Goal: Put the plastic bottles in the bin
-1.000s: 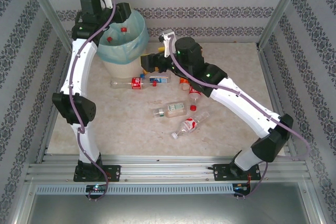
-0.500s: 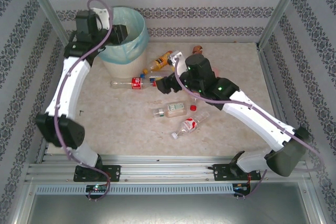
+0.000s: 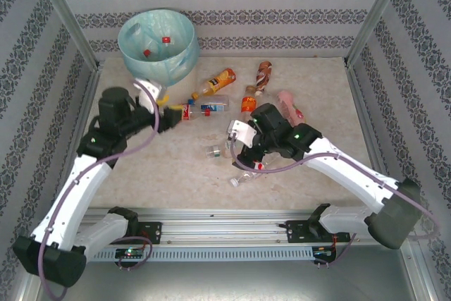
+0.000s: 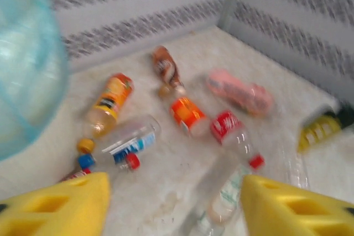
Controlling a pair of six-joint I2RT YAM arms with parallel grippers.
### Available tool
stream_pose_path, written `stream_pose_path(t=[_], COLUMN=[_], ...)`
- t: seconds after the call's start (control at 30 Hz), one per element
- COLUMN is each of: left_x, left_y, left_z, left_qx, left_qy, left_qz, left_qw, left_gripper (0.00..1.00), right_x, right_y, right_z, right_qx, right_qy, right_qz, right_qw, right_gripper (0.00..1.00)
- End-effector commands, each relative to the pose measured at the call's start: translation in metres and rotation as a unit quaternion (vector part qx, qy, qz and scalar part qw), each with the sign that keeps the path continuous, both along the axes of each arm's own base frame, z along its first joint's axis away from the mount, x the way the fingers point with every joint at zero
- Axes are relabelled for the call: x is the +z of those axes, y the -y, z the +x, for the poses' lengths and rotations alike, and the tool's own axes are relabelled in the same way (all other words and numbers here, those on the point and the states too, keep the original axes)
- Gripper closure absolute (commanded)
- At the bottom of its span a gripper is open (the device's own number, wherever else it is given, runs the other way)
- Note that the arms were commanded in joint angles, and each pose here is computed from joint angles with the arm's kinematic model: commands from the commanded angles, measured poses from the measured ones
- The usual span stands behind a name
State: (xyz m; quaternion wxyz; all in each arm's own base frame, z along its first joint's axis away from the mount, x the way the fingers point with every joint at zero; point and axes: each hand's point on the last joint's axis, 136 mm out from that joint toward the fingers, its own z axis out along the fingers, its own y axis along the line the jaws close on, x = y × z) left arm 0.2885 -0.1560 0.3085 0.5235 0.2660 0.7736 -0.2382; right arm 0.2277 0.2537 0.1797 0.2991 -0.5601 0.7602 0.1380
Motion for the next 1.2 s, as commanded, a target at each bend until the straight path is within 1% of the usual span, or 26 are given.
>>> stream_pose_path(t=[0.0,0.07,0.13,0.23,0.33,0.6,0.8,1.07,1.17], left_x=[-0.037,-0.052,-0.06,-0.078,-0.093,-0.117,-0.12,-0.122,-0.123], left_y=[0.019,0.022,0.022,0.017,0.012,-0.007,-0.01,-0.012,-0.013], left_z=[-0.04,-0.051,-0.054,-0.055,-0.051,-0.027,-0.026,-0.025,-0.025], left_qx=[-0.103,-0.116,-0.111,-0.099,-0.081,-0.008,0.001,0.005,0.007], left_qy=[0.028,0.03,0.024,0.014,-0.005,-0.034,-0.036,-0.037,-0.037], left_qz=[0.041,0.03,0.018,0.023,0.04,0.082,0.089,0.094,0.096], left_qw=[0.993,0.992,0.993,0.995,0.996,0.996,0.995,0.995,0.995], left_gripper=[0.25,0.18,0.17,0.16,0.14,0.02,0.0,0.0,0.0], right_x=[-0.033,-0.051,-0.062,-0.07,-0.078,-0.107,-0.125,-0.149,-0.153], right_y=[0.001,0.001,-0.002,-0.01,-0.02,-0.021,-0.016,-0.017,-0.016], right_z=[0.011,0.02,0.027,0.036,0.041,0.055,0.071,0.072,0.074], right_qx=[0.041,0.05,0.06,0.073,0.087,0.097,0.084,0.091,0.086], right_qy=[0.013,0.006,0.003,0.003,-0.003,-0.019,-0.022,-0.043,-0.051], right_qz=[-0.074,-0.107,-0.122,-0.125,-0.127,-0.163,-0.192,-0.205,-0.205], right_qw=[0.996,0.993,0.991,0.989,0.988,0.982,0.978,0.974,0.974], right_gripper=[0.08,0.08,0.08,0.07,0.07,0.06,0.07,0.09,0.12])
